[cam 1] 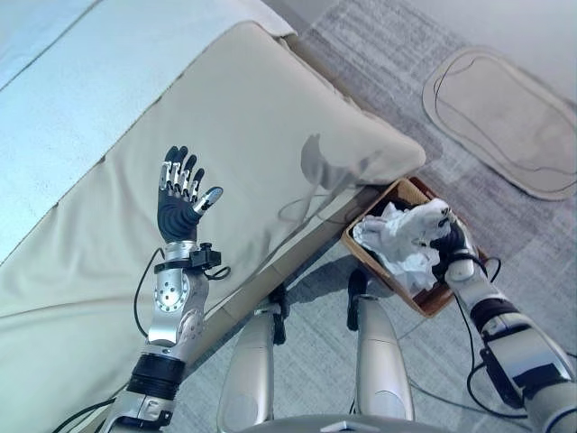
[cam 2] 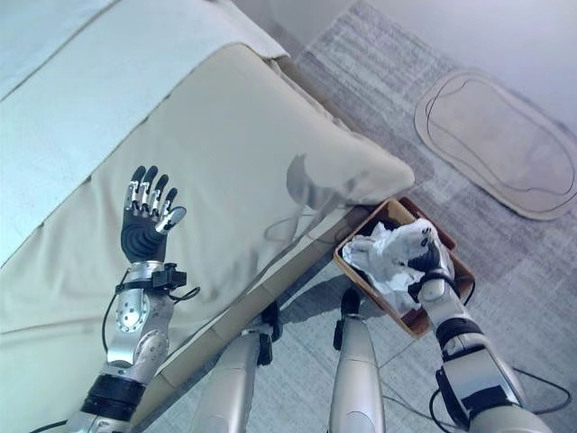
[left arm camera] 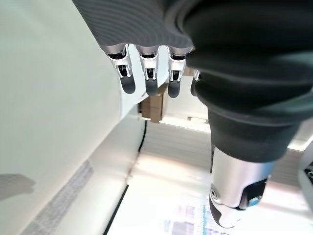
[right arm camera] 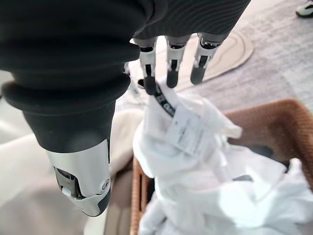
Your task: Pick up clothes into the bucket
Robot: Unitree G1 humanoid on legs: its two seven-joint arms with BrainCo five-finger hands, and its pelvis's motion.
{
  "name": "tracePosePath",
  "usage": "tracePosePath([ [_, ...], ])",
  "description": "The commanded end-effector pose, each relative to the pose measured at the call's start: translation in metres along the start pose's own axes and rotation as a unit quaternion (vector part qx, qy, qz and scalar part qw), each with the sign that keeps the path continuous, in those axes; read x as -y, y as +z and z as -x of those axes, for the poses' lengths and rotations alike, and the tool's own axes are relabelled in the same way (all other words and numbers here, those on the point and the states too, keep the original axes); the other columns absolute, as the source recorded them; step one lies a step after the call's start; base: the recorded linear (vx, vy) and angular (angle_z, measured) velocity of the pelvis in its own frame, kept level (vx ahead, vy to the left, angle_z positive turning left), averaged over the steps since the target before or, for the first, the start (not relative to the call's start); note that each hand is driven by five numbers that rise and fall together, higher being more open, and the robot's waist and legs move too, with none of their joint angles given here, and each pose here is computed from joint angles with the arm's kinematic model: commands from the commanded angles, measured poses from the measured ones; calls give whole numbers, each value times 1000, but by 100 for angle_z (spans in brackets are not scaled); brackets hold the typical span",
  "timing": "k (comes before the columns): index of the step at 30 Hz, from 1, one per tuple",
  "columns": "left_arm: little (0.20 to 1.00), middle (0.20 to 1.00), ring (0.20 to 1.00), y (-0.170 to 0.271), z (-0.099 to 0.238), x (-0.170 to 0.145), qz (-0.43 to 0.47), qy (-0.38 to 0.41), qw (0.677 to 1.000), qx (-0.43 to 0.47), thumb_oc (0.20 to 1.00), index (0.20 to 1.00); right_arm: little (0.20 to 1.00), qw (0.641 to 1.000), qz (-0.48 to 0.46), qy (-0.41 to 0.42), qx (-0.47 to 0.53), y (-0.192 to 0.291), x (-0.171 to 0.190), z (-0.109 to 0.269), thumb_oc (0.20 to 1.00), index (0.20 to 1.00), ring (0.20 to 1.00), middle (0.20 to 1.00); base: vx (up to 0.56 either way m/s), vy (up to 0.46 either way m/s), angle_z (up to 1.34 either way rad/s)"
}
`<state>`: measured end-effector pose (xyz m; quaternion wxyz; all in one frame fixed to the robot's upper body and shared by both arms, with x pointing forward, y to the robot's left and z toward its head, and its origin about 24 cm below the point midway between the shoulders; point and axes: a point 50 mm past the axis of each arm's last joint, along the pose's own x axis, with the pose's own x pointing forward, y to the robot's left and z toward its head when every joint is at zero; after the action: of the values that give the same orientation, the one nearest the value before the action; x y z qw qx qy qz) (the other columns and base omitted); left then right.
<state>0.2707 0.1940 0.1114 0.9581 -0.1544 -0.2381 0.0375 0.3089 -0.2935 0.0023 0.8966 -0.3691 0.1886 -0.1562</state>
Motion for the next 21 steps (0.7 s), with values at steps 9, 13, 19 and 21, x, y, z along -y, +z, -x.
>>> tracePosePath([
  [9,1000,1000,1000,9,5,-16,-42,-8,999,22,1000,1000,1000,996,7,86,-36,-40,-50,34,1000,1000,1000,1000,89,-10,5],
  [13,1000,1000,1000,9,9,-19,-57,-7,998,17,1000,1000,1000,993,-24,104,-52,-54,-69,53,1000,1000,1000,1000,92,8,-2],
  [19,1000,1000,1000,2,16,-25,-77,10,997,-2,1000,1000,1000,992,-80,97,-20,-53,-73,69,1000,1000,1000,1000,80,2,2],
  [21,1000,1000,1000,-2,22,-30,-82,19,996,-17,1000,1000,1000,991,-92,93,-1,-48,-72,72,1000,1000,1000,1000,69,-9,-3],
])
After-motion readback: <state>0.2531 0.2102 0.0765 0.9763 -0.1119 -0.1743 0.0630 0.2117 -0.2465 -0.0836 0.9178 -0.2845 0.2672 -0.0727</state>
